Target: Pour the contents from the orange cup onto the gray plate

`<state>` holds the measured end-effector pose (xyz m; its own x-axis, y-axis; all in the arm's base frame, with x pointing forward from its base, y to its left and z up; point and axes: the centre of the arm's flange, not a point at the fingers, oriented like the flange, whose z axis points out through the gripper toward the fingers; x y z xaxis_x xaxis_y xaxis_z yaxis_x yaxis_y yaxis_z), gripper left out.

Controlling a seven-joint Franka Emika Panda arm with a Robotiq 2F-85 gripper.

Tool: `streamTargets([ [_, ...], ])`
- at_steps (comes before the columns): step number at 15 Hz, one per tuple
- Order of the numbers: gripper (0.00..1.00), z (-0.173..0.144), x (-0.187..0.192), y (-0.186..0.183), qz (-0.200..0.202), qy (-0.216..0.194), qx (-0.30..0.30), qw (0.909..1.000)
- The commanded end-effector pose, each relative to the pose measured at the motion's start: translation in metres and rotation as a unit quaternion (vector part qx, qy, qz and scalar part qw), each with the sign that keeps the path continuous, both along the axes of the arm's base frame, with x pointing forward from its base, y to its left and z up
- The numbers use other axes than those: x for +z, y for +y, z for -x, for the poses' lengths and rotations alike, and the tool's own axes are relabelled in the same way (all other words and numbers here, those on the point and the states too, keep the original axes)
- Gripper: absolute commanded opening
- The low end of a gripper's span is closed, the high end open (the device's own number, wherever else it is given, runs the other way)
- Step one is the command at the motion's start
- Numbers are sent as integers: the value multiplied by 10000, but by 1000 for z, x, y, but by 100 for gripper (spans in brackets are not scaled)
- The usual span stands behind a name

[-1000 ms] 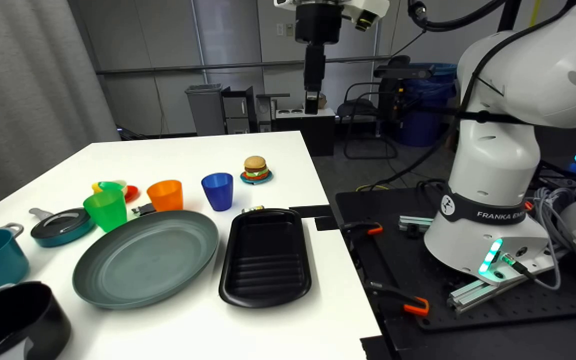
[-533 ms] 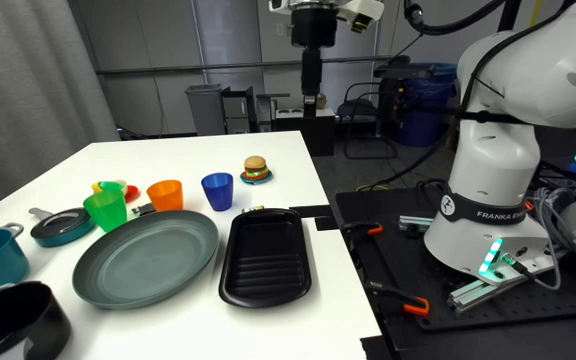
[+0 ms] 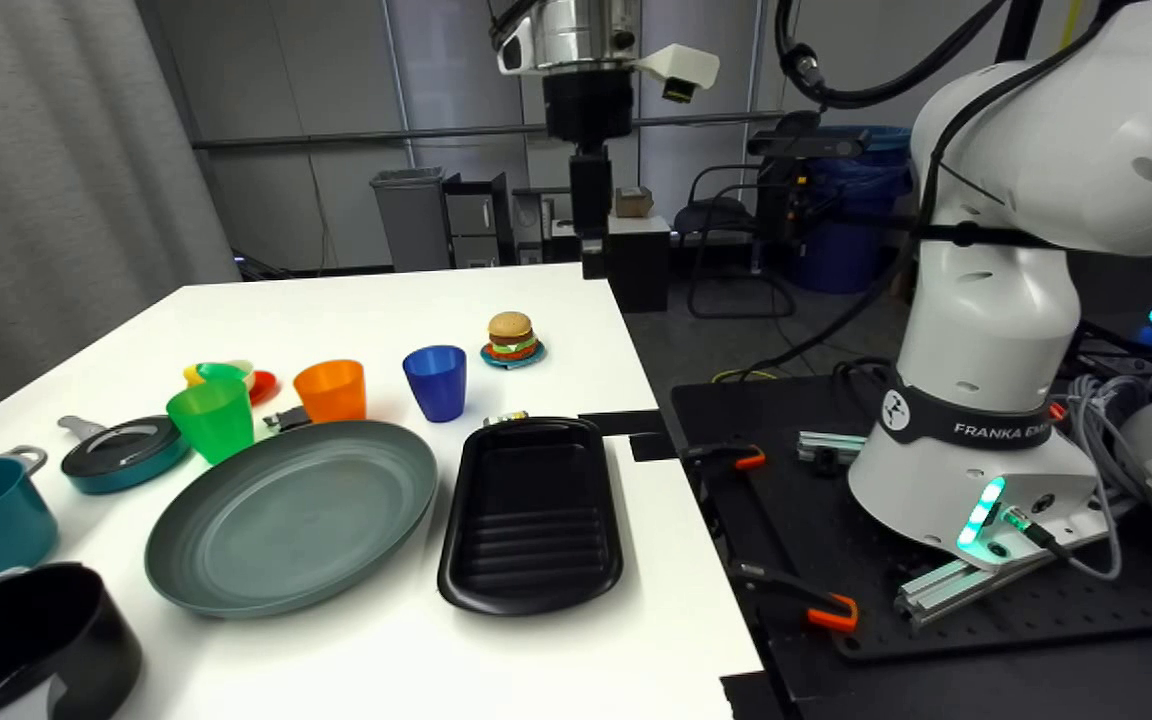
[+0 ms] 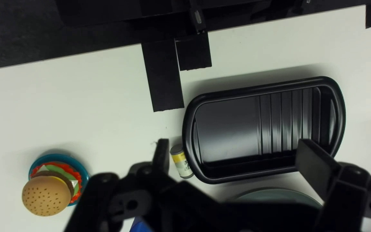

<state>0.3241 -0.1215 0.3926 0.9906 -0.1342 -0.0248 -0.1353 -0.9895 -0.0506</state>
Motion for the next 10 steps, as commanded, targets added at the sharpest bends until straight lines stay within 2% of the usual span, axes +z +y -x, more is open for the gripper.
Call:
streamTargets([
  [1,100,-40,-13,-5,114,-7,158,9998],
  [10,100,-105,-34,-12,207,0,223,9995],
])
